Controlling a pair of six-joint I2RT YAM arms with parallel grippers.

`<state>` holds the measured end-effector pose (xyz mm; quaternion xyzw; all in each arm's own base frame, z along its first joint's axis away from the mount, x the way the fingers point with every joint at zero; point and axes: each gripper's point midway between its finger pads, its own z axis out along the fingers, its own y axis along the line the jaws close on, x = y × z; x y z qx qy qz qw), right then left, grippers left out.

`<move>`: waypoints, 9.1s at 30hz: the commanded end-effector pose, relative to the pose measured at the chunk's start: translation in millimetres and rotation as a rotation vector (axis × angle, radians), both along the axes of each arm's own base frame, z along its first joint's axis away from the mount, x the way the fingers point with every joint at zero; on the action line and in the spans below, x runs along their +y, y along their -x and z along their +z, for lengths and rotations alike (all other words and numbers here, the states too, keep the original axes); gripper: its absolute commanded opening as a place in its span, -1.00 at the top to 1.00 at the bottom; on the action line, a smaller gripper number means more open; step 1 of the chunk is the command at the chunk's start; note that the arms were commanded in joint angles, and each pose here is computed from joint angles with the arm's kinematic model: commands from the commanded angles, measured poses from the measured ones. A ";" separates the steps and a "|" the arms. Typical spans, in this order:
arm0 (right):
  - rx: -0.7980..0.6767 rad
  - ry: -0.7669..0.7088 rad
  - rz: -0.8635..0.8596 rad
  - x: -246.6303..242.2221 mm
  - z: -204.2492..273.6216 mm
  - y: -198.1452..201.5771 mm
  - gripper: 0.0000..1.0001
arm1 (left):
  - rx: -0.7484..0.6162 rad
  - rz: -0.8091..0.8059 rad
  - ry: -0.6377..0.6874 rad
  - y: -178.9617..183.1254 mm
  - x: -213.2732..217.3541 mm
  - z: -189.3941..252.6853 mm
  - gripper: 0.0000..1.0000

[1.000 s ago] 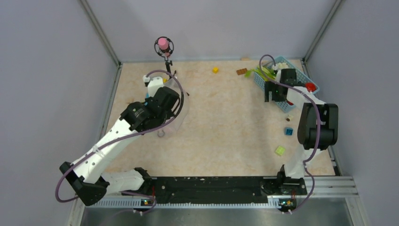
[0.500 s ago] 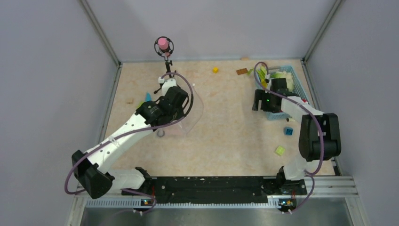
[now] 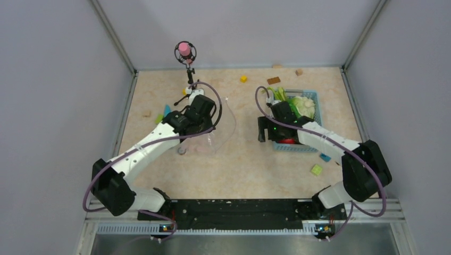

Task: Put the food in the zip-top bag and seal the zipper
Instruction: Move the bin to the center of the board, then pick up the fake fruit from the bin, then place the fake fruit in the zipper food storage bag, then pick up the fake vegetable from the bin, then place the fake vegetable in the zipper food storage bag.

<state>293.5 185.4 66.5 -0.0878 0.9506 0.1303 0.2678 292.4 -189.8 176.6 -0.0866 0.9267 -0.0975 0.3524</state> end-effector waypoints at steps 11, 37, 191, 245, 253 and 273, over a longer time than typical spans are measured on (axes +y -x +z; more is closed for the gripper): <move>-0.401 0.077 -0.309 -97.2 115.5 -69.5 -0.56 | -0.012 -0.045 0.066 -21.7 -22.1 -6.2 1.00; -0.227 0.117 -0.543 -144.3 62.7 -8.9 0.92 | 0.100 -0.145 0.124 -18.0 -46.9 -22.4 1.00; -1.330 -0.856 0.353 132.8 307.4 60.1 0.98 | -0.091 -0.281 0.357 22.5 -60.3 54.4 1.00; -0.711 -0.412 -0.134 192.8 107.9 13.9 0.69 | -0.150 -0.346 0.468 30.9 -72.5 87.2 1.00; -0.701 -0.268 -0.029 195.9 109.0 14.7 0.05 | -0.172 -0.352 0.465 34.2 -68.3 90.8 1.00; -0.751 -0.214 0.182 128.3 212.9 32.1 -0.92 | -0.189 -0.276 0.372 19.1 -54.2 82.7 1.00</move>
